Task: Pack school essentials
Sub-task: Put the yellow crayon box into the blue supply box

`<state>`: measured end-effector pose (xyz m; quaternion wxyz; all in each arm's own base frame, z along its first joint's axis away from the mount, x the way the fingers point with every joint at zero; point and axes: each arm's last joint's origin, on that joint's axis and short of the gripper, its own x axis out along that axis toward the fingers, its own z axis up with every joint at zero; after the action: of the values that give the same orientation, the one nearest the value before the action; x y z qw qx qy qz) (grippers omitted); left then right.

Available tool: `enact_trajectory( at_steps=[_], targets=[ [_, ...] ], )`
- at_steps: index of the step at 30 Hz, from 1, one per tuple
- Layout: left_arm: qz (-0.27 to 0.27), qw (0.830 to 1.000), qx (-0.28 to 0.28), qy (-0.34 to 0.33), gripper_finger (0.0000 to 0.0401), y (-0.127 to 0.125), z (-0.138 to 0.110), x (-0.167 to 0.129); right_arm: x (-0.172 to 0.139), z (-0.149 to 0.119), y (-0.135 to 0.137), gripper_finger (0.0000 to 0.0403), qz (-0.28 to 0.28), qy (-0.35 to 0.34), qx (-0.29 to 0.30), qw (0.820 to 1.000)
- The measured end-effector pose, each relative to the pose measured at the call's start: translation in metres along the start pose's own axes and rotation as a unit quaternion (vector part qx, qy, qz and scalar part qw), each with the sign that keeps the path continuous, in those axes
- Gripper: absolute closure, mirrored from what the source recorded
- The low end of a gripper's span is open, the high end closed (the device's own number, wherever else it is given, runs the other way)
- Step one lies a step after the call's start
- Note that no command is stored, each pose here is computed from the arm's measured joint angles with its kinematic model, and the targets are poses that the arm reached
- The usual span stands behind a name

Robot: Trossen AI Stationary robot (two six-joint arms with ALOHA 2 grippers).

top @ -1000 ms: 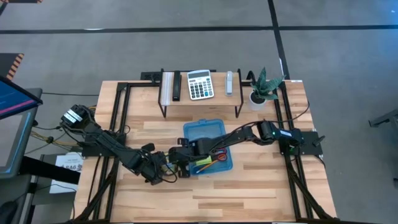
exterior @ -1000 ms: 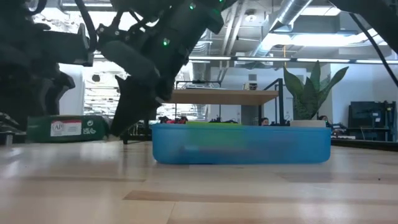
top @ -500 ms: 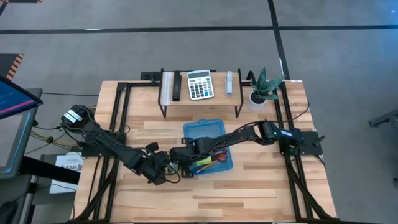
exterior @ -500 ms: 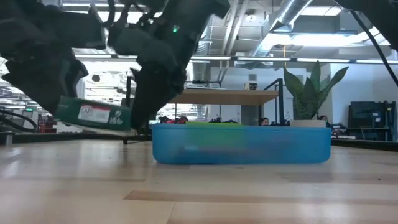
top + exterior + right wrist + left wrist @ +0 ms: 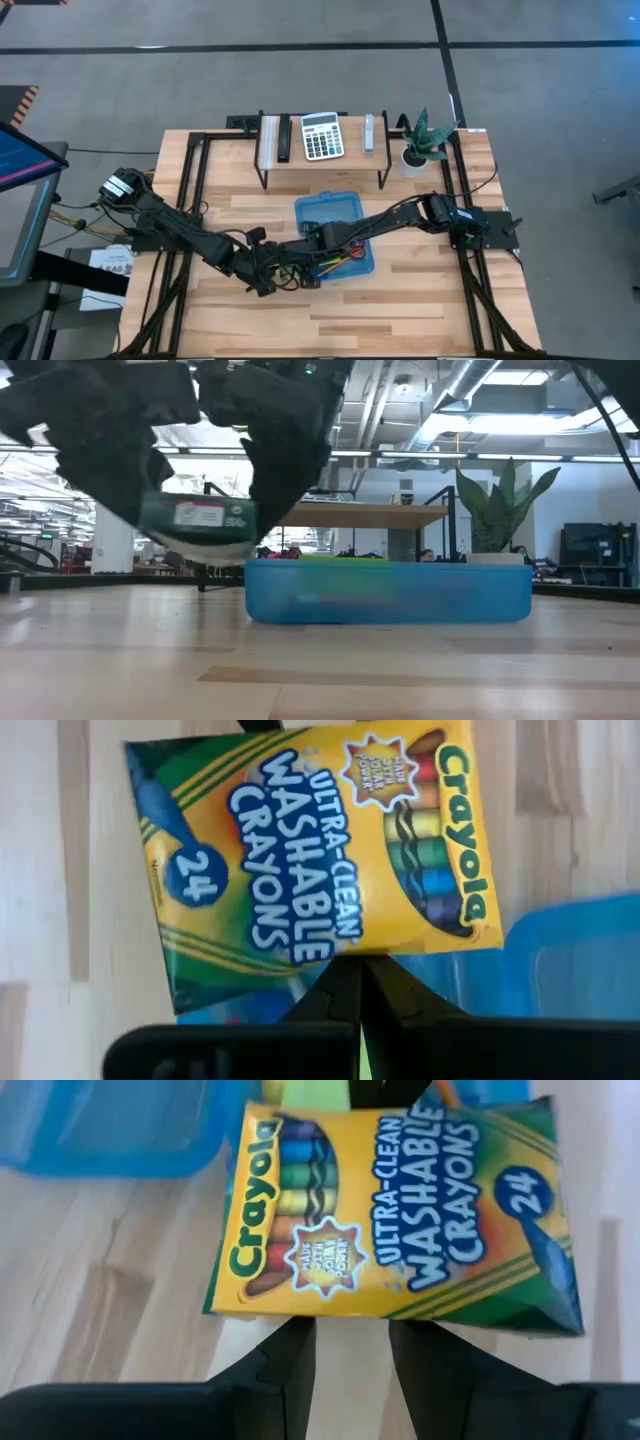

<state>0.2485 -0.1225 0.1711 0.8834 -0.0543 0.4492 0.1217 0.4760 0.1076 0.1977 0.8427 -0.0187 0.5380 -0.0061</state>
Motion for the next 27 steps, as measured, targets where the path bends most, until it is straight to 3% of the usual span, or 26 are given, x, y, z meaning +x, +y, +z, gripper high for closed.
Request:
enact_trajectory(
  at_steps=[8,18,24,27],
  targets=[
    [-0.018,0.999,0.012,-0.041,0.0283,0.0,0.012,0.003,-0.007,-0.009,0.007,0.0389,-0.021,0.03,0.005,0.999],
    [-0.042,0.995,0.008,-0.09,0.0283,0.002,0.028,0.005,-0.053,-0.023,0.006,0.0389,-0.042,0.001,0.029,0.999],
    [-0.066,0.99,0.005,-0.124,0.0283,0.006,0.044,0.018,-0.054,-0.051,0.006,0.0387,-0.053,0.02,0.049,0.997],
    [-0.076,0.992,0.013,-0.101,0.0283,0.005,0.048,0.034,-0.05,-0.065,0.006,0.0387,-0.051,0.015,0.062,0.997]
  ],
)
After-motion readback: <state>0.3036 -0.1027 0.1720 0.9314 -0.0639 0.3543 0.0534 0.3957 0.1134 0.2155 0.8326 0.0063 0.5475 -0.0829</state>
